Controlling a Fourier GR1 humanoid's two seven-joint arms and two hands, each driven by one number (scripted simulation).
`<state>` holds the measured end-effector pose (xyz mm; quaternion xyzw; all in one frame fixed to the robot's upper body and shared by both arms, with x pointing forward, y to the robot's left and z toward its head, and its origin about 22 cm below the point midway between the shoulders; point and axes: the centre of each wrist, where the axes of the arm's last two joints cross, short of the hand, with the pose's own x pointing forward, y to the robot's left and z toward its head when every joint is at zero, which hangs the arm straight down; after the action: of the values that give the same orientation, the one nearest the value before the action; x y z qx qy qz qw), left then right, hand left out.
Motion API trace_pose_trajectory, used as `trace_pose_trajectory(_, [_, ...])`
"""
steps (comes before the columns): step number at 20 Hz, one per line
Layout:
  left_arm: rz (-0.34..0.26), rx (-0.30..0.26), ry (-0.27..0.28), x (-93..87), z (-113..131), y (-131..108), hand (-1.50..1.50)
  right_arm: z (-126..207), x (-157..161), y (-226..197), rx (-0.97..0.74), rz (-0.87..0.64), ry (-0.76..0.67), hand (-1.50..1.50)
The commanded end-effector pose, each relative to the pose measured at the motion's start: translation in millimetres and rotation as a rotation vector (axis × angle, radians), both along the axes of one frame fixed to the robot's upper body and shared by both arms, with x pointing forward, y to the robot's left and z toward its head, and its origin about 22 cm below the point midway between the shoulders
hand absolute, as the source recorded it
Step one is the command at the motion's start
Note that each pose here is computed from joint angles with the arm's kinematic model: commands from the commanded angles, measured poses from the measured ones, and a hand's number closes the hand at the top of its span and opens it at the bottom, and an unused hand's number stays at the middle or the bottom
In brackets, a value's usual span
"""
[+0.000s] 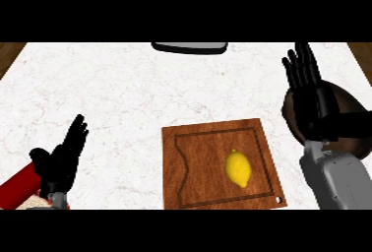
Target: Pick the lemon from the cutting board and place it in the pan
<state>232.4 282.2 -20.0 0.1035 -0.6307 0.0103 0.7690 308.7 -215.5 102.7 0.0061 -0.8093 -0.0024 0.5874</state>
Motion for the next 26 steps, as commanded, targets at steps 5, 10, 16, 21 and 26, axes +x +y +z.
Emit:
trace_pose_trajectory(5, [-0.221,-0.049,-0.279,19.0,31.8,-57.3,0.0,21.4,-3.1,45.8,-0.065,0.624,-0.052,1.5])
trace_pose_trajectory(10, [-0.274,-0.083,-0.322,15.9,31.7,-70.7,0.0,-28.6,-29.7,-63.5,-0.269,0.441,0.068,-1.5])
trace_pose_trajectory(16, [-0.28,-0.09,-0.301,7.2,32.1,-77.0,0.0,8.8,-23.1,-118.3,-0.51,0.531,-0.025,-1.5])
trace_pose_trajectory(21, [-0.306,-0.102,-0.32,11.6,33.5,-78.3,0.0,27.9,-16.9,-91.4,-0.67,0.591,-0.028,-1.5])
trace_pose_trajectory(26, [-0.307,-0.104,-0.305,11.1,26.3,-84.0,0.0,35.2,-4.2,-38.2,-0.868,0.659,0.026,-1.5])
